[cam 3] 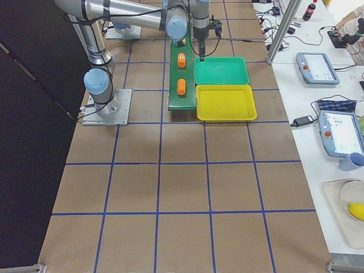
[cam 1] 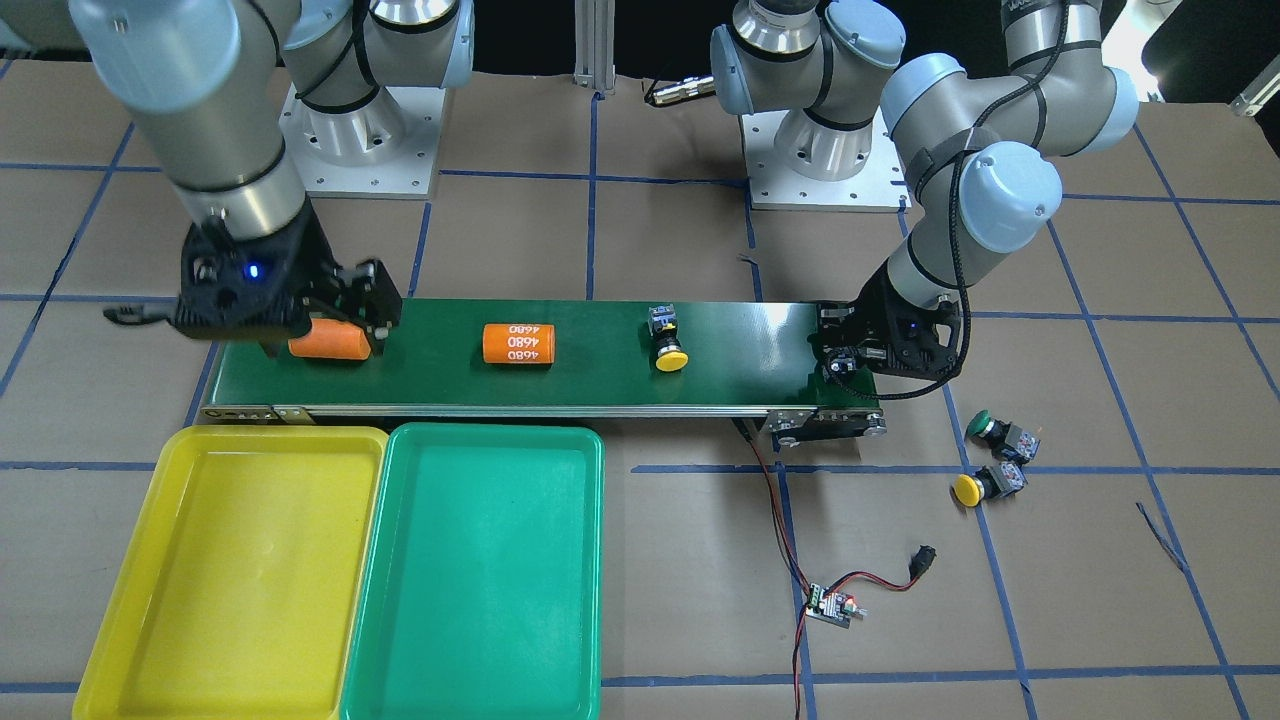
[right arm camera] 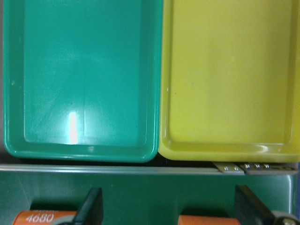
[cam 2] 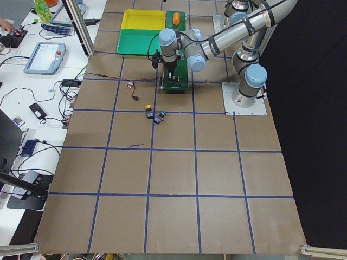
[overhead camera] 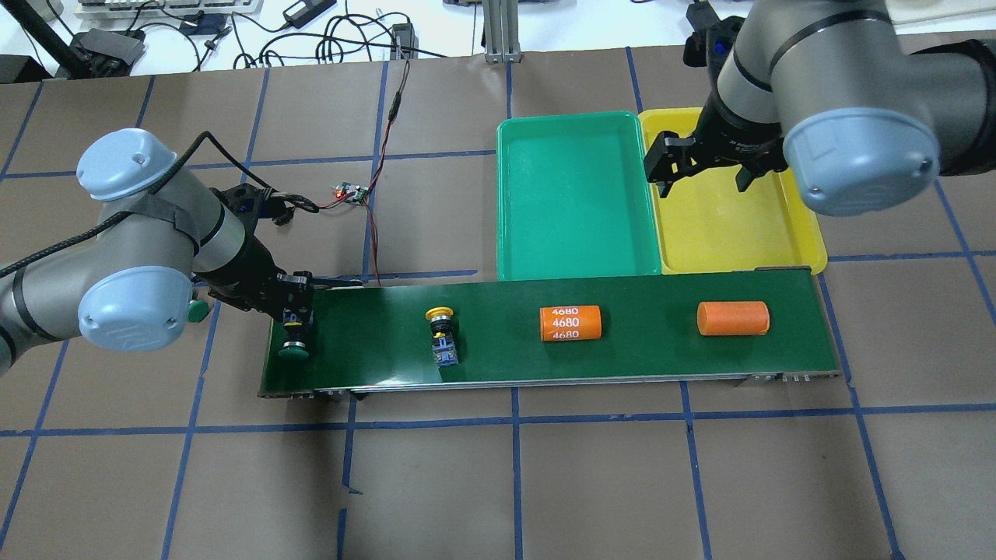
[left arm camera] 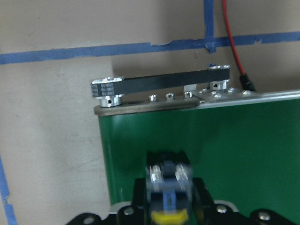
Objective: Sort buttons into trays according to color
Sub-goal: 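Release the button with the left gripper while the right gripper descends over the belt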
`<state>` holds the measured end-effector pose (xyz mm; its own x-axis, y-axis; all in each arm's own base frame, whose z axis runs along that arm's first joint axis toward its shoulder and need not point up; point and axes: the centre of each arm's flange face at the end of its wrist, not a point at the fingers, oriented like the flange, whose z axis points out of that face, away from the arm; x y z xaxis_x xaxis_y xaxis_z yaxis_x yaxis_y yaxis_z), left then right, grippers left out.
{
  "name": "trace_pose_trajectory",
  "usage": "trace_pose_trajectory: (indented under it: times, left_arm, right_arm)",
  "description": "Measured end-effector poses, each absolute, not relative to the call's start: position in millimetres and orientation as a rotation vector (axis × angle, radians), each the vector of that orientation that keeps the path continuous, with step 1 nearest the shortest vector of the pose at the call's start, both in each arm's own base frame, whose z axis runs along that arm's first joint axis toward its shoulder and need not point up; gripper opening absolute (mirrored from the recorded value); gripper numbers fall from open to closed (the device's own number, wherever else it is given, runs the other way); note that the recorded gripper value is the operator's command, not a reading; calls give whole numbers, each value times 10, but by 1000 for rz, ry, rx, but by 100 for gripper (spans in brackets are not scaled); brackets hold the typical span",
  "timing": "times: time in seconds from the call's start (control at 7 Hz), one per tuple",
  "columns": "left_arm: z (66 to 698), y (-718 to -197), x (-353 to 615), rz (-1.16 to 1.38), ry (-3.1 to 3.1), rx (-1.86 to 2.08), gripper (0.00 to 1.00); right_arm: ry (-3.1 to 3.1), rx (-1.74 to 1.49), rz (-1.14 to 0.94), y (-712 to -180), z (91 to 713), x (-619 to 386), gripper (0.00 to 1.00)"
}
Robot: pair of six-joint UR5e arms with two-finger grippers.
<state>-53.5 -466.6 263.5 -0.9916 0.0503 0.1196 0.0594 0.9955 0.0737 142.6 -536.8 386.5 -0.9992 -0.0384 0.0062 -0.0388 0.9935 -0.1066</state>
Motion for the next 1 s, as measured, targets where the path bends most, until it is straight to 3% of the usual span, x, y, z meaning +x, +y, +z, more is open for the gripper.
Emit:
trace_pose_trajectory:
  times: [0.43,0.71,1.0]
  left_arm:
    - [3076,-4832,-439,-18,-3043,-71,100]
    - [3577,-5123,-143,-12,-3088,-55,100]
    - [3529,-5266,424,-69,-3103,-211,100]
  right_arm:
    - [-3133,72,118,-5466,3254,1454,94]
    - [-3137,78,120,-4953,3047,1448,95]
    - [-3133,88,208,-4556,3197,1435,98]
